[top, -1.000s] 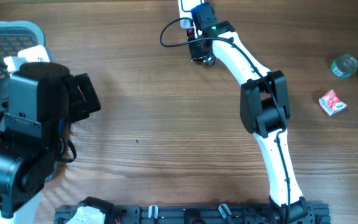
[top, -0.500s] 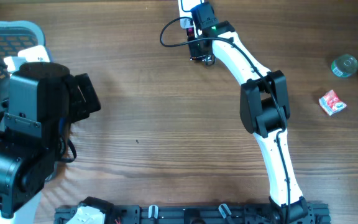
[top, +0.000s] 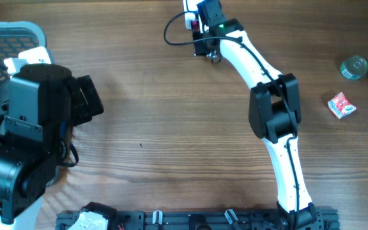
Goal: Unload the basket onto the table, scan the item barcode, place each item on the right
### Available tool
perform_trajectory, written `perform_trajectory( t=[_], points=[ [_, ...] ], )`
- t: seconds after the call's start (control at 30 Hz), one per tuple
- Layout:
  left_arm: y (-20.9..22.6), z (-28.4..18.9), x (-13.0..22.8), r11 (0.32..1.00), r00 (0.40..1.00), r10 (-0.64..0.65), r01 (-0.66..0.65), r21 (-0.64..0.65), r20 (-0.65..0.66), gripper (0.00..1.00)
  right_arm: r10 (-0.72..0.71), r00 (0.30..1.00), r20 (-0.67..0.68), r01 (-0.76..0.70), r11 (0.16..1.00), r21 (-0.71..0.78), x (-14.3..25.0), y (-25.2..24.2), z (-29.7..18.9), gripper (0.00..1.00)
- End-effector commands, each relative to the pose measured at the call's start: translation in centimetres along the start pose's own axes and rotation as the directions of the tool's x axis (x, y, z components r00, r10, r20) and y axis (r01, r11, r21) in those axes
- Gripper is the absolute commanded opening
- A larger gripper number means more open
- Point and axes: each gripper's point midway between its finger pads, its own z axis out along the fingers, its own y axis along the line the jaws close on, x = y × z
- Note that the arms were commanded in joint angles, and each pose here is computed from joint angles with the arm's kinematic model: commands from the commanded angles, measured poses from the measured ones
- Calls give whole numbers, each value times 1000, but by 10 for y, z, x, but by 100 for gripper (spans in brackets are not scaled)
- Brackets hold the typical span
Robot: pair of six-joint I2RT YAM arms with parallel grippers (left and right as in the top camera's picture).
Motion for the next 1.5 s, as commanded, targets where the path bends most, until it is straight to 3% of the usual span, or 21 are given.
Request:
perform_trajectory(
  t=[0.0, 0.27, 0.63, 0.93, 1.2, 1.47],
  points=[
    [3, -1, -2, 1000, 1000, -19, 19, -15, 10, 100, 12, 989, 147, -11, 1000, -7, -49, -1, -54, 5],
    [3, -1, -2, 1000, 1000, -19, 20, -15, 11, 100, 21, 965, 263, -17, 1000, -19, -78, 0, -59, 13],
    [3, -1, -3, 1000, 1000, -21, 21, -14, 13, 100, 61, 905, 420, -51, 998, -36, -117, -9, -68, 13],
    [2, -1, -4, 1000, 999, -25, 25, -11, 20, 100, 94, 938, 335, -81, 995, -51, -91, -22, -30, 7],
    [1, 0, -5, 1000, 999, -27, 27, -9, 22, 100, 43, 931, 362, -21, 998, -62, -93, 3, -23, 6],
    [1, 0, -6, 1000, 999, -27, 27, -8, 23, 100, 91, 927, 365, -72, 995, -68, -89, 2, -6, 5]
  ],
)
